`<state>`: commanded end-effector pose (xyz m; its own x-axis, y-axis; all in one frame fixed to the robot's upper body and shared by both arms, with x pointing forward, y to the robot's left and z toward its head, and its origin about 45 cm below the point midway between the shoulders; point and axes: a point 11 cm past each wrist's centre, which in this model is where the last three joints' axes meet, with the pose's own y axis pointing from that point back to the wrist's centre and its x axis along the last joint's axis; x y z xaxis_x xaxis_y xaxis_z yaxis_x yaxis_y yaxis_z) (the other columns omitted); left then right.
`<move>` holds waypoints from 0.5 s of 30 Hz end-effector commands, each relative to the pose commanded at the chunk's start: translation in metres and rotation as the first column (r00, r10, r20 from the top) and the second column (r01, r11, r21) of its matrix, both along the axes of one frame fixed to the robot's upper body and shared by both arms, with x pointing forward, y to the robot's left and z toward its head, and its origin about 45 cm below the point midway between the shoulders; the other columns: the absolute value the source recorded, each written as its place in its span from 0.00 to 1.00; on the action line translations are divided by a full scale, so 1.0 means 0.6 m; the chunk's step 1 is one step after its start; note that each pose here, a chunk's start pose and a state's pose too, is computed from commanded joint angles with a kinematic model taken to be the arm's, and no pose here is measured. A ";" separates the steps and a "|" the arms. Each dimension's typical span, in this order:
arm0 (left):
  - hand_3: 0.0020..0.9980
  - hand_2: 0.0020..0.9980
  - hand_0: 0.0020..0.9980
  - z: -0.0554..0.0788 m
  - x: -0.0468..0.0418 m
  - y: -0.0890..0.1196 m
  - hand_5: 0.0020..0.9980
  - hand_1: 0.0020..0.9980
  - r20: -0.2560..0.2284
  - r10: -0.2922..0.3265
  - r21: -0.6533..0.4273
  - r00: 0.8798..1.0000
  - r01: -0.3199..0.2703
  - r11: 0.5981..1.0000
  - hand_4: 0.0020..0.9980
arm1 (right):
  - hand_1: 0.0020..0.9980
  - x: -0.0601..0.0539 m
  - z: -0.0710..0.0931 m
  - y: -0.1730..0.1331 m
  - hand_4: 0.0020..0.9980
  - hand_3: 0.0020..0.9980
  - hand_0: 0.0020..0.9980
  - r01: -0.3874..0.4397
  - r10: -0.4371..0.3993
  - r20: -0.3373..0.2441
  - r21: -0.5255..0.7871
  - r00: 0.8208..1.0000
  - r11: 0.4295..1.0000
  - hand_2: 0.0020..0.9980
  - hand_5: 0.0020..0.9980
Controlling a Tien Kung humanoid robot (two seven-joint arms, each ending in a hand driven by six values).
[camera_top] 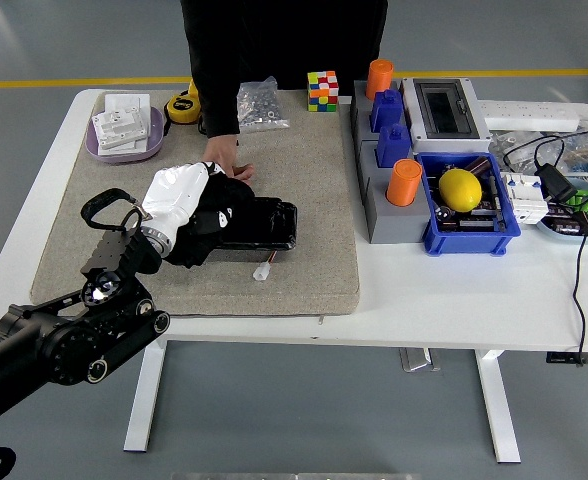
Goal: Pick the rag up,wipe the panel,place it on the desk
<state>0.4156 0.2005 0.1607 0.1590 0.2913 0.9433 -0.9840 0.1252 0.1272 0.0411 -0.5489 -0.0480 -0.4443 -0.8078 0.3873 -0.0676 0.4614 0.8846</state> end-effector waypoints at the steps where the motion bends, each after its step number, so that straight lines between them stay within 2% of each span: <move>1: 0.32 0.44 0.23 -0.001 -0.001 -0.005 0.00 0.12 -0.002 -0.008 -0.001 1.000 0.008 1.000 0.00 | 0.45 0.000 0.000 0.000 1.00 0.62 0.69 0.000 0.000 0.000 0.000 1.000 1.000 0.64 0.70; 15: 0.32 0.44 0.23 0.005 -0.017 -0.080 0.00 0.12 -0.008 -0.128 0.005 0.992 0.128 0.992 0.00 | 0.45 0.000 0.001 -0.002 1.00 0.62 0.69 -0.008 0.008 -0.004 0.001 1.000 1.000 0.64 0.70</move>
<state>0.4051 0.1523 0.1635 0.2014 0.2631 0.9435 -0.9590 0.2492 0.1353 0.0413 -0.5499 -0.0473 -0.4365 -0.8114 0.3887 -0.0672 0.4603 0.8852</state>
